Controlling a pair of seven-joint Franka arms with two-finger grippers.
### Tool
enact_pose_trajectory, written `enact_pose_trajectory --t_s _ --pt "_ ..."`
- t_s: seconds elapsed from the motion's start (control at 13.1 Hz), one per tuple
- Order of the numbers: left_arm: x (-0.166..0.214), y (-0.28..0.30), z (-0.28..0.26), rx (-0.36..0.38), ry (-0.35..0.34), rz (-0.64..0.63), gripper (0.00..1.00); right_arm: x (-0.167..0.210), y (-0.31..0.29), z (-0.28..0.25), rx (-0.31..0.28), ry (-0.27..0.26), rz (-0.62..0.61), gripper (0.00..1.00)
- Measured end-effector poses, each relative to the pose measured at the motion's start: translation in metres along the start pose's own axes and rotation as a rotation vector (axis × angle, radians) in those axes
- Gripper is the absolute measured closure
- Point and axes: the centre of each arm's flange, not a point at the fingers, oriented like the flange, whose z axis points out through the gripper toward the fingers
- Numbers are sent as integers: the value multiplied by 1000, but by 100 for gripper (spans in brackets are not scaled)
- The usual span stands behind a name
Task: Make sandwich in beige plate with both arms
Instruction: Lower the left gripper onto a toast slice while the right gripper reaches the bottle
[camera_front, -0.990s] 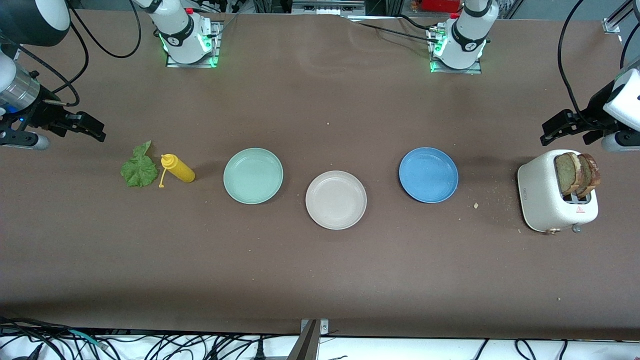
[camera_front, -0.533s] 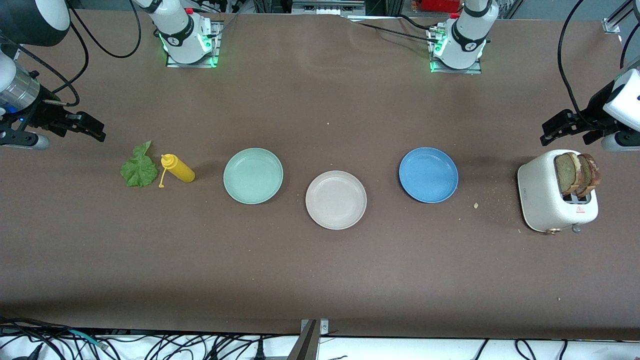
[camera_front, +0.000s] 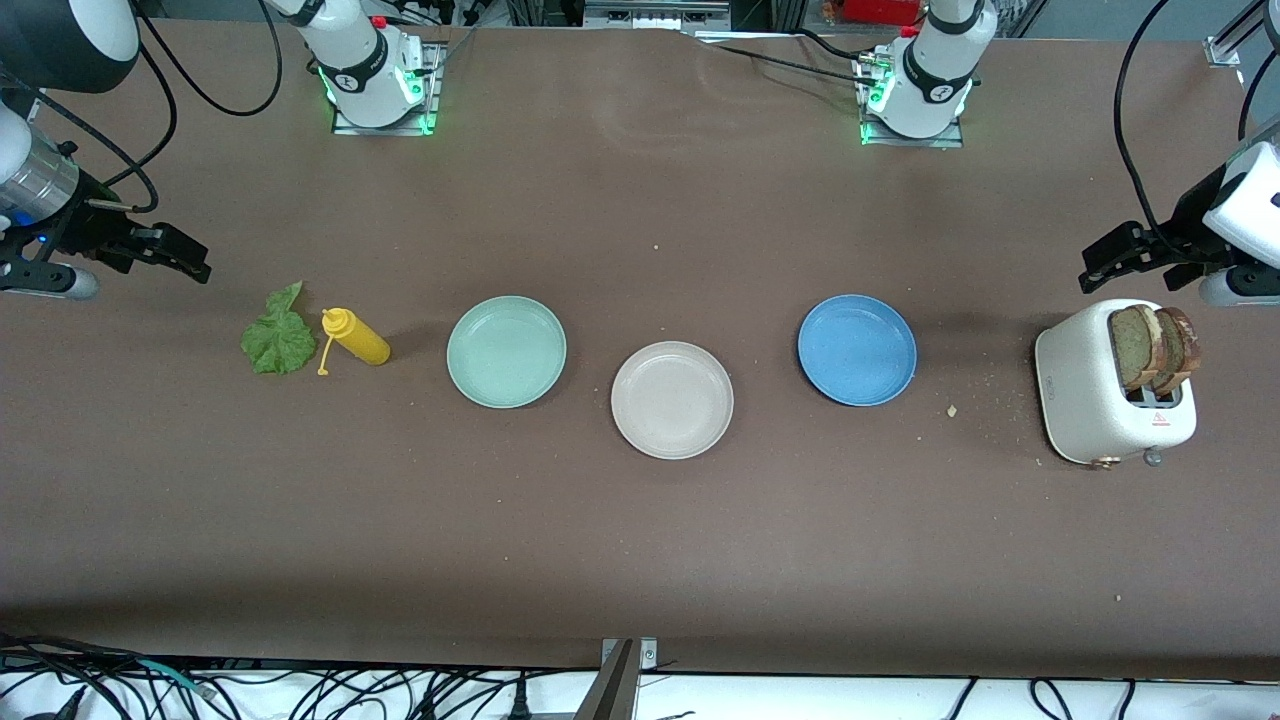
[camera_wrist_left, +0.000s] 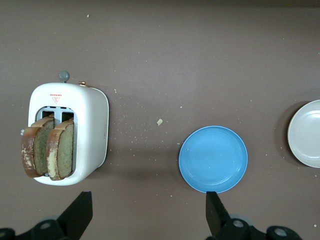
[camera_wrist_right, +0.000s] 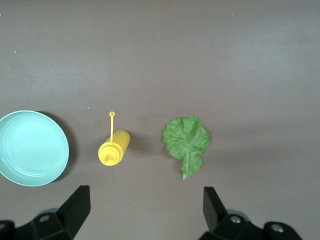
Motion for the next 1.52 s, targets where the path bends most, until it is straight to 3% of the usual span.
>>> enact_pose_trajectory --t_s 0.53,0.84,1.07,1.52 --pt "6 -1 10 2 -6 -3 0 -7 5 4 3 -64 -12 0" --pt "17 -4 32 7 -28 -11 0 -8 5 5 57 -73 -57 0" --pt "22 -12 48 11 -54 -24 0 -5 27 10 151 -67 -218 0" --pt "32 -49 108 14 -55 -3 0 -3 35 35 213 -71 -598 1"
